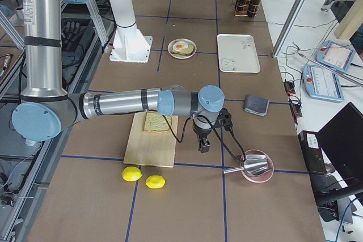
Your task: Make sandwich and place on tray
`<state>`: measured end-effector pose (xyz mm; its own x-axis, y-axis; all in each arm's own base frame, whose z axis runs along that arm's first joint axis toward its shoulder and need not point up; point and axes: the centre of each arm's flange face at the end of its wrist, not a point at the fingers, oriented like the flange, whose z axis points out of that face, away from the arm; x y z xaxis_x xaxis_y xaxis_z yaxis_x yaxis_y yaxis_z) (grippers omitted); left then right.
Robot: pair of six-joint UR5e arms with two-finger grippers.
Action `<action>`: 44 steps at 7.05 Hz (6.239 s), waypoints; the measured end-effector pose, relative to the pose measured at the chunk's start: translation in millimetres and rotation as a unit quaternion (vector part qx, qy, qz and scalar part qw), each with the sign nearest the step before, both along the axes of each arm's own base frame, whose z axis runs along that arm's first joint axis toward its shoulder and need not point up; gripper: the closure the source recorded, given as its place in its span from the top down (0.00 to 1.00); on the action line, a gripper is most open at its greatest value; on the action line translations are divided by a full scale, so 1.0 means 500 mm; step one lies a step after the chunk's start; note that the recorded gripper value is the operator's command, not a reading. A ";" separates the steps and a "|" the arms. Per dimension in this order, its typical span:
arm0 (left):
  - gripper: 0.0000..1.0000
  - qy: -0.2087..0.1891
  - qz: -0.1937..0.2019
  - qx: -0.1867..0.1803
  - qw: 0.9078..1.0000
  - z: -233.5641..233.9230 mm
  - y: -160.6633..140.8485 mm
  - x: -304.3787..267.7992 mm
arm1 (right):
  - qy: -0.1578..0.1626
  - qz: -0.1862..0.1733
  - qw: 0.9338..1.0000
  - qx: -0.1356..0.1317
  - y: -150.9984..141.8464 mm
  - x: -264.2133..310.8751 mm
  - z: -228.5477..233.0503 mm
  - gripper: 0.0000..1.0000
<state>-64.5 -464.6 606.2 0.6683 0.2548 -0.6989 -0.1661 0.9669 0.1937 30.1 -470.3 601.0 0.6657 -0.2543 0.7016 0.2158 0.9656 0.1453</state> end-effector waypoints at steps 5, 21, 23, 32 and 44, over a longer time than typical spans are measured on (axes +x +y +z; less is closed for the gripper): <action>1.00 -0.005 -0.005 0.002 1.000 -0.081 -0.035 -0.006 | 0.001 0.001 1.000 0.010 0.006 0.002 -0.019 1.00; 1.00 0.027 0.003 0.064 0.998 -0.119 -0.043 0.015 | -0.072 0.111 0.986 -0.097 0.383 -0.357 0.080 0.68; 1.00 0.027 0.003 0.064 0.998 -0.118 -0.042 0.014 | -0.067 0.110 0.986 -0.106 0.392 -0.354 0.098 0.68; 1.00 0.027 0.003 0.065 0.998 -0.120 -0.042 0.015 | -0.066 0.103 0.985 -0.120 0.398 -0.378 0.106 0.49; 1.00 0.027 0.003 0.069 0.997 -0.129 -0.043 0.014 | -0.241 0.046 0.965 -0.092 0.298 -0.513 -0.223 0.00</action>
